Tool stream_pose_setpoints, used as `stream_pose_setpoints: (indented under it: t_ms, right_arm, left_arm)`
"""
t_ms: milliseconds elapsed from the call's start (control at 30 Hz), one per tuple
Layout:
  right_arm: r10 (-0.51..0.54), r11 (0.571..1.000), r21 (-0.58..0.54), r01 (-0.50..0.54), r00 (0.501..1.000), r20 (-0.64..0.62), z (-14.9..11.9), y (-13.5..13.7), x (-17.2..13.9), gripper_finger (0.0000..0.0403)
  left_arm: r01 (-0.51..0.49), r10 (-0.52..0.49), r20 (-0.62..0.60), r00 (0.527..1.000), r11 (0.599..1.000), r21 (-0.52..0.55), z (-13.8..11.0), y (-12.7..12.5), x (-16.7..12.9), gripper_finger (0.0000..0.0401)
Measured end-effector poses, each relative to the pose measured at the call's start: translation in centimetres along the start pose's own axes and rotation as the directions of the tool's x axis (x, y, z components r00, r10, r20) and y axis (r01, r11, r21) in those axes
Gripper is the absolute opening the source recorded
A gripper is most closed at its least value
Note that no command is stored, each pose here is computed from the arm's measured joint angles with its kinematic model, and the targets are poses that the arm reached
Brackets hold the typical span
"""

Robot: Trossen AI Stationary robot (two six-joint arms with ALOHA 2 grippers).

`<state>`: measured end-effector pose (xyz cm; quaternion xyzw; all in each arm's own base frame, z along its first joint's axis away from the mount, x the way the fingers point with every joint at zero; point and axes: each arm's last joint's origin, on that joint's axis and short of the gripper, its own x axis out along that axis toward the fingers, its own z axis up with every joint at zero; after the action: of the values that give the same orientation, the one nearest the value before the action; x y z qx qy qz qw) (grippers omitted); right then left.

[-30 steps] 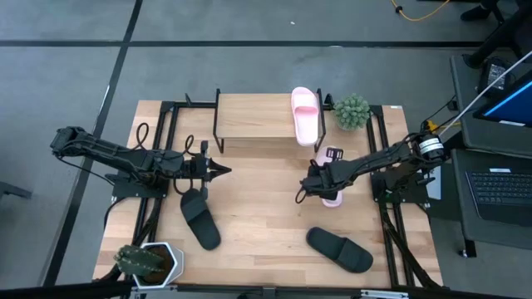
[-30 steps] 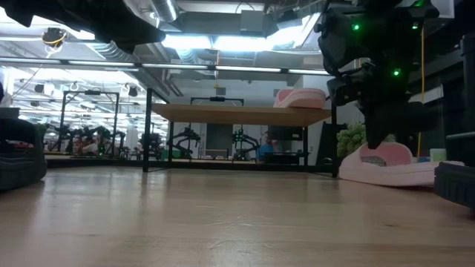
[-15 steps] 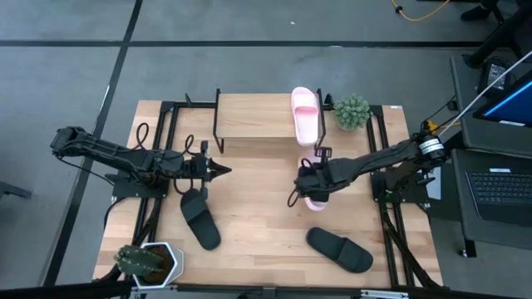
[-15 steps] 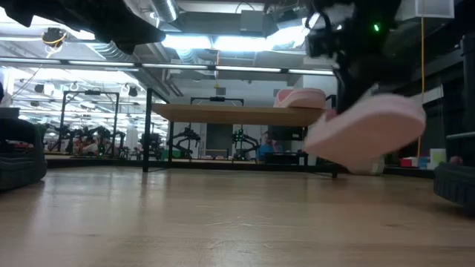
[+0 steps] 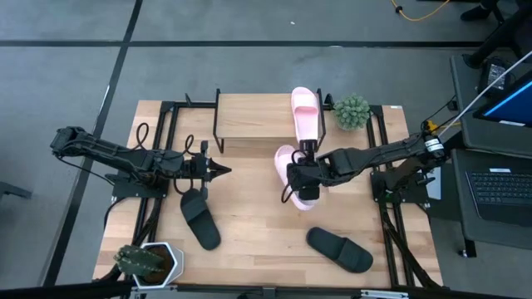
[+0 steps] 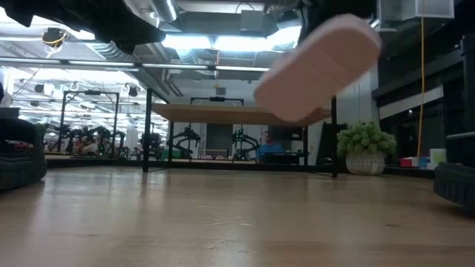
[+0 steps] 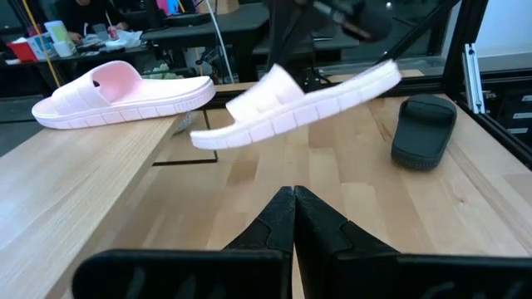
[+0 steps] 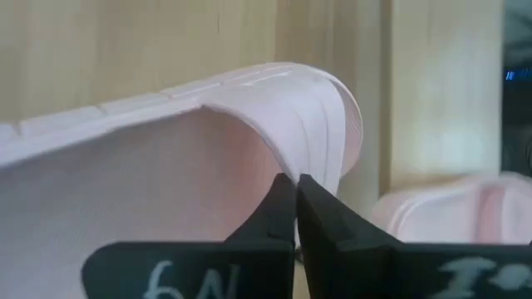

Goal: Pick and place slides into the shelf
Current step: Put the pink slide on the shelf

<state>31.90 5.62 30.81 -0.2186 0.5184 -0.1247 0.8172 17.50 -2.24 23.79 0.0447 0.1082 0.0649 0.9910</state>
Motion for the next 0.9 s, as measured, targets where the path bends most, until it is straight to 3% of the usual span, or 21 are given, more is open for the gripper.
stream_pose_setpoints:
  t_ms: [167, 300, 600, 900]
  right_arm:
    - [-0.012, 0.999, -0.039, 0.016, 0.995, 0.103, 1.5, -0.8, -1.2, 0.0003]
    - [-0.088, 0.994, -0.054, 0.097, 0.984, 0.157, 2.3, -2.0, -1.8, 0.0003]
    - [-0.196, 0.98, 0.013, 0.197, 0.963, 0.183, 3.2, -6.8, -1.9, 0.0003]
    - [-0.301, 0.953, 0.054, 0.296, 0.935, 0.186, 3.3, -11.3, 0.0, 0.0003]
  left_arm:
    - [0.0, 0.0, 0.0, 1.0, 1.0, 0.0, 0.0, 0.0, 0.0, 0.0]
    - [0.0, 0.0, 0.0, 1.0, 1.0, -0.001, 0.0, 0.0, 0.0, 0.0]
    - [0.0, 0.0, 0.0, 1.0, 1.0, -0.005, 0.0, 0.0, 0.0, 0.0]
    - [0.0, 0.0, 0.001, 1.0, 1.0, -0.028, 0.0, 0.0, 0.0, 0.0]
